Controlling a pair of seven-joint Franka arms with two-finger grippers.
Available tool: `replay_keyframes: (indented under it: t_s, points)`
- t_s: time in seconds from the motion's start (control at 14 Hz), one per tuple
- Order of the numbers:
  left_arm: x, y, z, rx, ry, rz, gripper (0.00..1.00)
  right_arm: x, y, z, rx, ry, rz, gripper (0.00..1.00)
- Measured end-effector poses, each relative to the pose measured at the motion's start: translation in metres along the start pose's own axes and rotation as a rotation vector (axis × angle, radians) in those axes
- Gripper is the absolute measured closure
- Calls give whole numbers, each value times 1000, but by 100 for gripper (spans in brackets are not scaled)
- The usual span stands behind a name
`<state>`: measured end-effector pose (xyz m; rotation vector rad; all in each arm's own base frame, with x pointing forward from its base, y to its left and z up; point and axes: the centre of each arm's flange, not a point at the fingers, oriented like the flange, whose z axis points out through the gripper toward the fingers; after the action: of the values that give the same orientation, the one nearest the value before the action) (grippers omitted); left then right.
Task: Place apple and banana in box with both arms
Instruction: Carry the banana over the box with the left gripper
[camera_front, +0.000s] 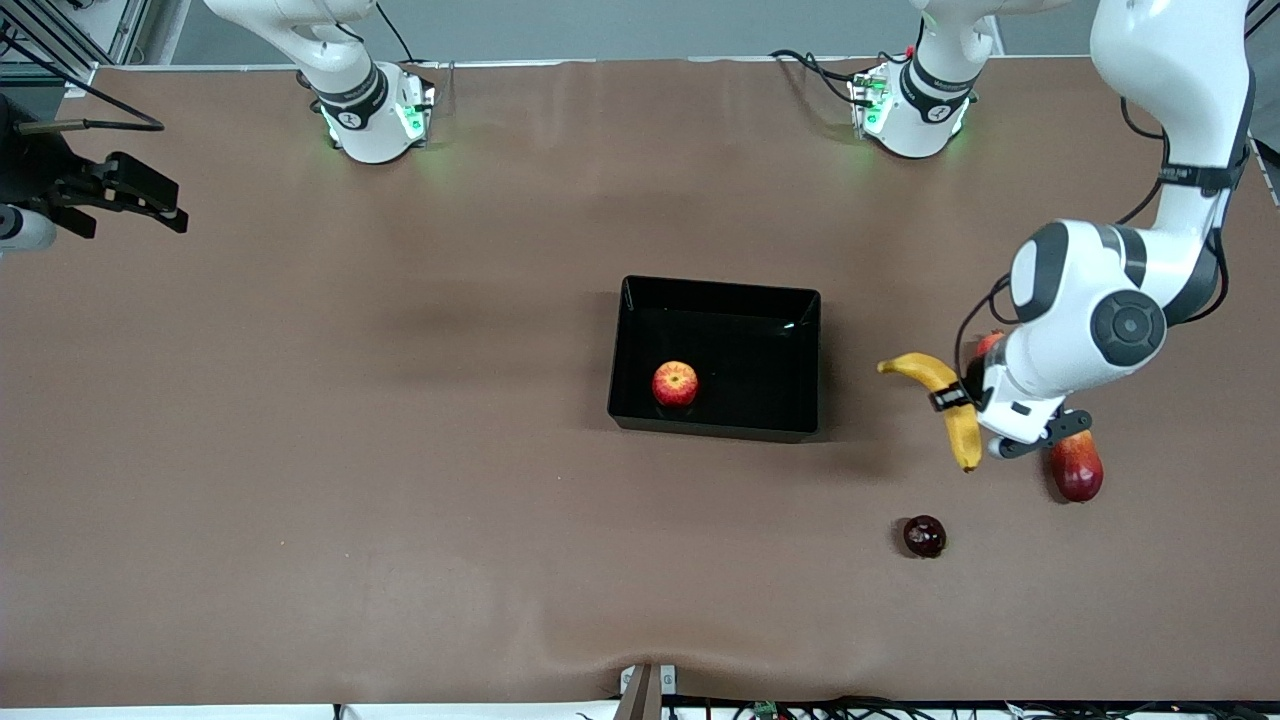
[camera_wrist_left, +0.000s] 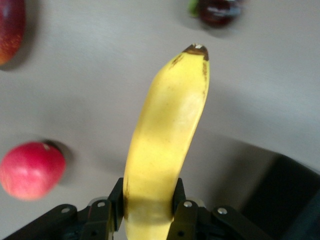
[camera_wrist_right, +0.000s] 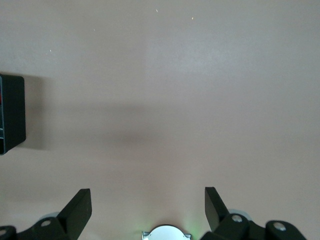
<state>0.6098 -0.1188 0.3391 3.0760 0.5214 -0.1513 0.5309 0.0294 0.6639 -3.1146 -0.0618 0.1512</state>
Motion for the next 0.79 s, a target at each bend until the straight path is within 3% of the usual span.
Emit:
replay_keyframes:
  t_s: [0.21,0.5,0.79]
  points:
    - [-37,81,-21,-22,7,-52,59,-1,2,0,0,-6,4,0]
    - [-91,173,0,-21,-16,-158,59,-1,8,1,1,-12,15,0]
    - [-118,204,35,20,-56,-211,59,-1,8,0,1,-11,15,0]
